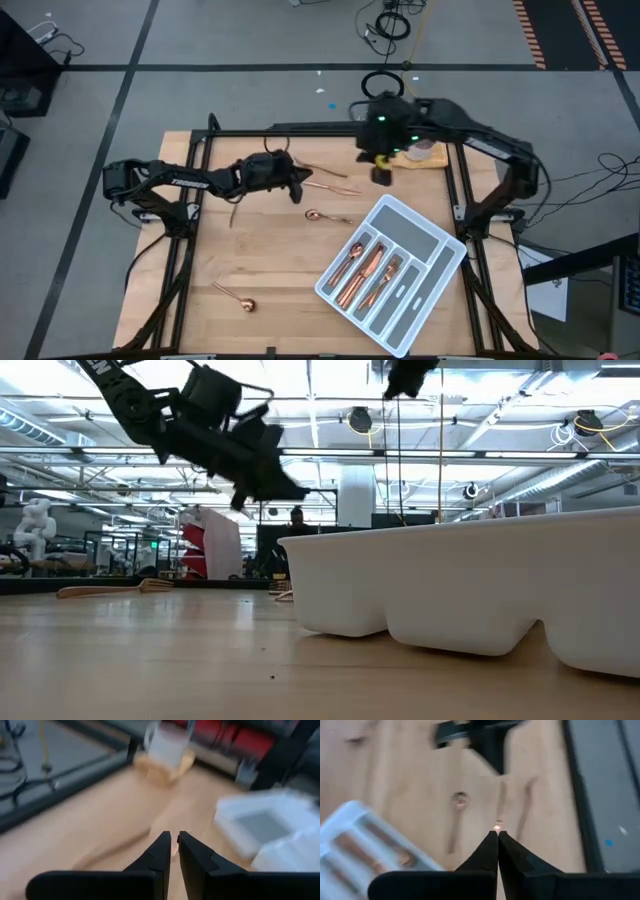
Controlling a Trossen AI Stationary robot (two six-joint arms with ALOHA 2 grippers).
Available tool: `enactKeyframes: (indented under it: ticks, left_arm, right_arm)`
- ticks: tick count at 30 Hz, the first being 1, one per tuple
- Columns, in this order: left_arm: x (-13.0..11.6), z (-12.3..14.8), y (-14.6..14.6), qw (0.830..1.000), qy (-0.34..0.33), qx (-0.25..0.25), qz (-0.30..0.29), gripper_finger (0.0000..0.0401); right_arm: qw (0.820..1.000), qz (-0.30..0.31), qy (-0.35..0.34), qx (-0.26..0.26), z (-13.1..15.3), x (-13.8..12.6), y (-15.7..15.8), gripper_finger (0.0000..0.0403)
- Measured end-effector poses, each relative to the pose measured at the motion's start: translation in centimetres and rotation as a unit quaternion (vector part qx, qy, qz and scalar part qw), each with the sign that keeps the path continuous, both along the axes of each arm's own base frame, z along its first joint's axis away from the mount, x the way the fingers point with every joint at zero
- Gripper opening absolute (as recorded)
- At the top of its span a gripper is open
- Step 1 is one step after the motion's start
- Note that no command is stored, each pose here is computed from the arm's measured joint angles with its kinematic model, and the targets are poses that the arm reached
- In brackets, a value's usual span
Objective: Sort silverware
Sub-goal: Put the gold table knife into the cutlery tray with the other gold table knives
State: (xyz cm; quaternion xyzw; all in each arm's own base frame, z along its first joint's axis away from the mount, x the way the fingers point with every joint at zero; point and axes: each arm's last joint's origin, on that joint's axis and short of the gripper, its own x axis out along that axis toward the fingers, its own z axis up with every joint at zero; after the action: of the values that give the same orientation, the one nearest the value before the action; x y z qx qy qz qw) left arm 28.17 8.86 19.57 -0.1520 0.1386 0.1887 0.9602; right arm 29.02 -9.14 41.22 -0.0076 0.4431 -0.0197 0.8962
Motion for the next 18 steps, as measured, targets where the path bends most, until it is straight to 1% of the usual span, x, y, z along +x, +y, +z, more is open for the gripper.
enactKeyframes:
  ticks: [4, 6, 9, 12, 16, 18]
  left_arm:
    - [0.4, 1.8, 0.2, 0.994, -0.104, -0.008, 0.011, 0.0043]
    - [0.5, 2.6, 0.2, 0.99, -0.144, 0.0, 0.011, 0.0043]
    - [0.5, 3.5, 0.2, 0.983, -0.184, 0.023, 0.007, 0.0043]
    - [0.4, 4.3, 0.2, 0.974, -0.222, 0.036, 0.005, 0.0043]
    - [0.3, 4.9, 0.2, 0.967, -0.252, 0.042, -0.015, 0.0043]
    - [0.3, 5.0, 0.2, 0.964, -0.264, 0.024, -0.028, 0.0043]
  right_arm:
    - [0.997, 0.069, -0.022, 0.028, 1.6, -2.6, 1.2, 0.0]
    - [0.995, 0.085, -0.036, 0.034, 2.5, -3.9, 1.6, 0.0]
    - [0.994, 0.087, -0.063, 0.03, 3.5, -5.9, 2.0, 0.0]
    - [0.992, 0.081, -0.09, 0.021, 3.7, -7.7, 2.3, 0.0]
    - [0.988, 0.064, -0.142, 0.017, 2.2, -9.9, 2.6, 0.0]
    - [0.983, 0.046, -0.177, 0.014, 1.1, -10.8, 2.7, 0.0]
